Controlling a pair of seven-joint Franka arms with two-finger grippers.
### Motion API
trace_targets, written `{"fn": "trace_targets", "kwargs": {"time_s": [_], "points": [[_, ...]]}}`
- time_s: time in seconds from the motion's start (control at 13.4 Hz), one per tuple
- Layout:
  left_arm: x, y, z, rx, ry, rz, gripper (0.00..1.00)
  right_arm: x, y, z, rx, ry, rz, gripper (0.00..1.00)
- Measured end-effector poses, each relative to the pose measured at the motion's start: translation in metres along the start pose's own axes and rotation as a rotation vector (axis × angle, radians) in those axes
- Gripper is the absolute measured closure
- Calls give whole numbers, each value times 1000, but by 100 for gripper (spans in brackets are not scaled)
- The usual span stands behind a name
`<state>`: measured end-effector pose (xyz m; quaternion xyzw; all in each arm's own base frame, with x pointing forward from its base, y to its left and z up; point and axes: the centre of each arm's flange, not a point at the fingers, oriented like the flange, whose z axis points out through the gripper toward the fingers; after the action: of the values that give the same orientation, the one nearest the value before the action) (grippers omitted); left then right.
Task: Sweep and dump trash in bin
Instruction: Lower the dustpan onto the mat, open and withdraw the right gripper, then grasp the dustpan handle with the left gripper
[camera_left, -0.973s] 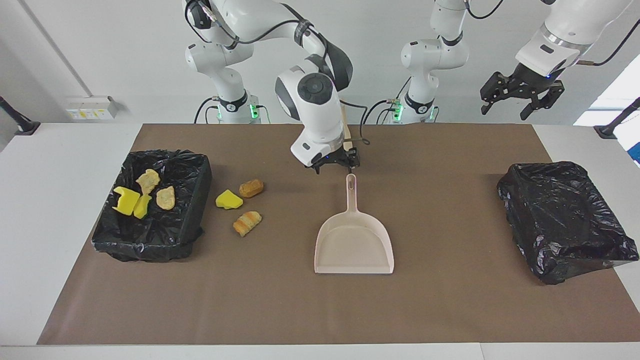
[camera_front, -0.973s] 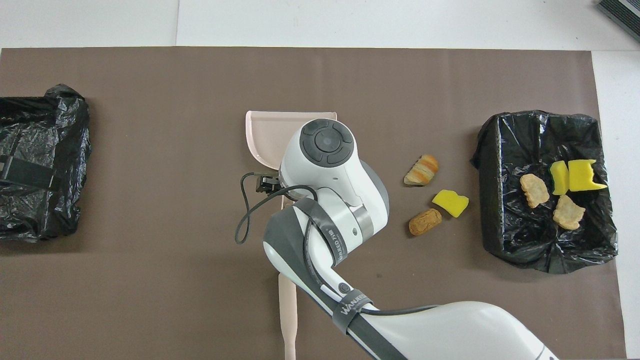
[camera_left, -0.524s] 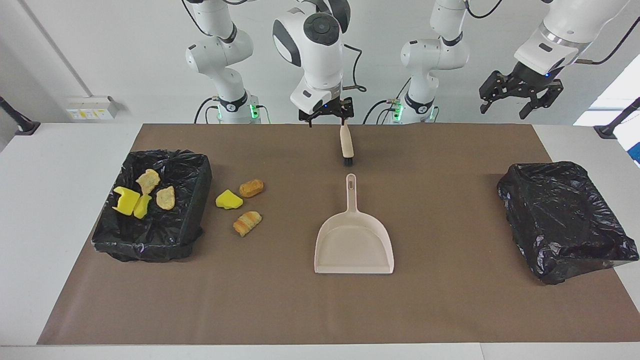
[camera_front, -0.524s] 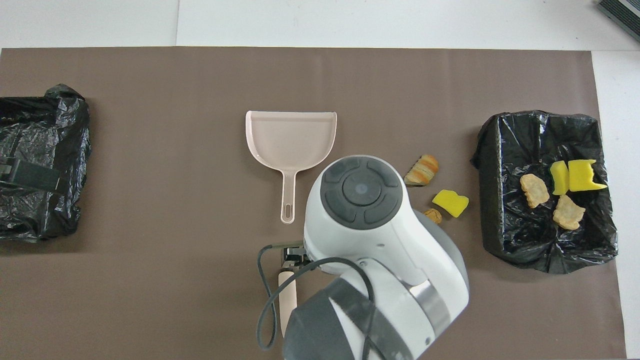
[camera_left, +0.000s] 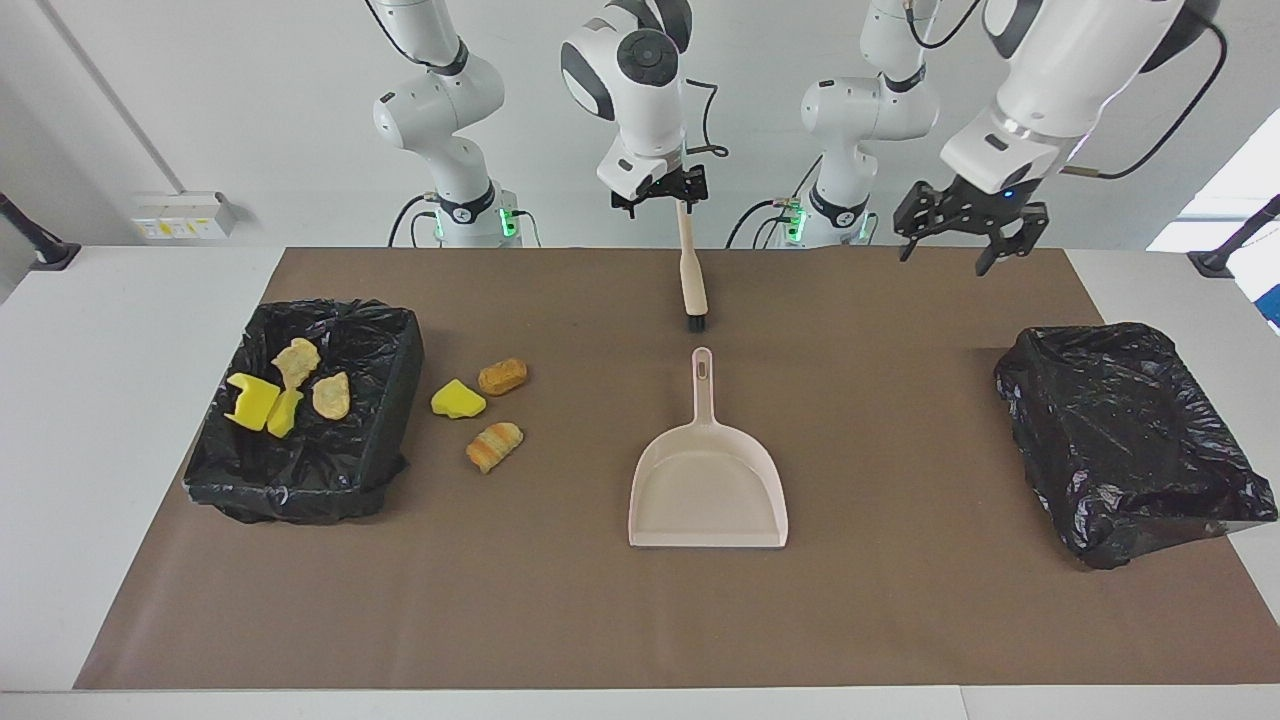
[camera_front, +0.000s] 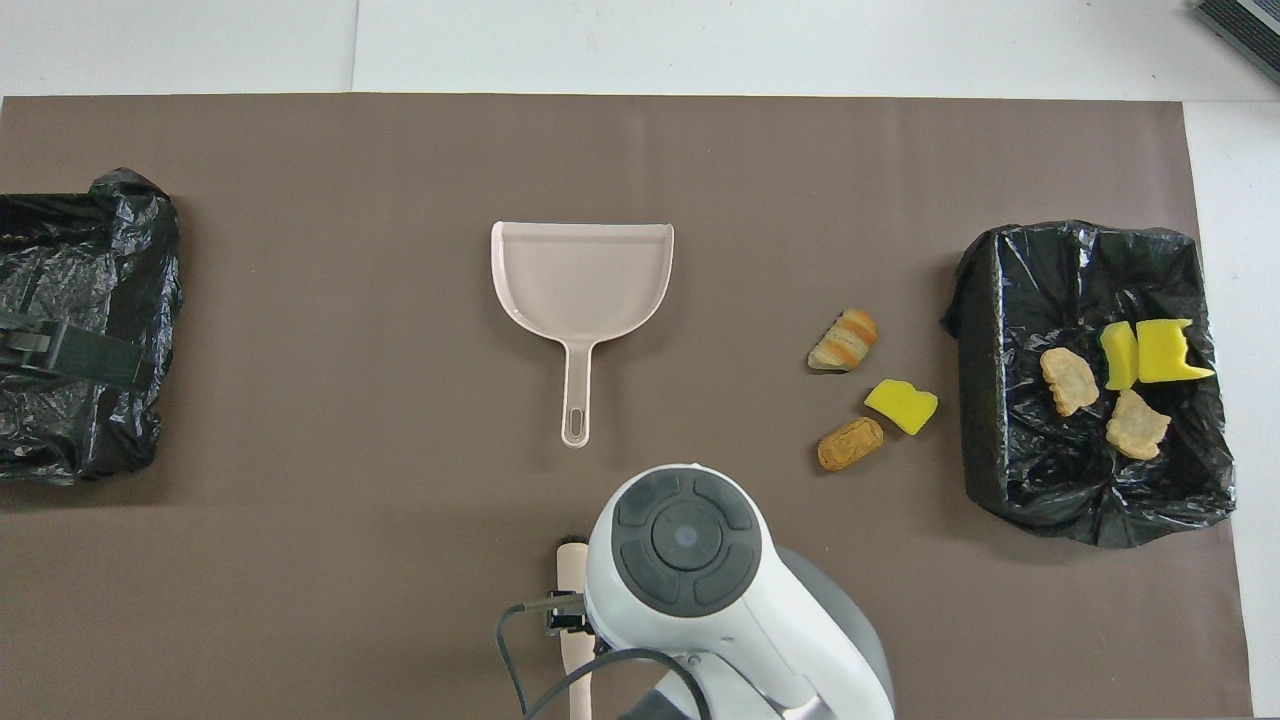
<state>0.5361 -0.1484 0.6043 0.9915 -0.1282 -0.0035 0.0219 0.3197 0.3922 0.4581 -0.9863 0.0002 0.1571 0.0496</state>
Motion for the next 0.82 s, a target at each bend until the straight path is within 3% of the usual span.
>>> {"fn": "trace_targets", "kwargs": {"time_s": [0.3, 0.52, 0.82], "points": [[5, 70, 76, -2, -9, -38, 0, -25, -14, 48, 15, -30, 16, 0], [6, 122, 128, -9, -18, -96, 0, -45, -23, 86, 13, -3, 12, 0], [26, 186, 217, 30, 46, -169, 0, -51, -25, 120, 20, -5, 45, 0]]}}
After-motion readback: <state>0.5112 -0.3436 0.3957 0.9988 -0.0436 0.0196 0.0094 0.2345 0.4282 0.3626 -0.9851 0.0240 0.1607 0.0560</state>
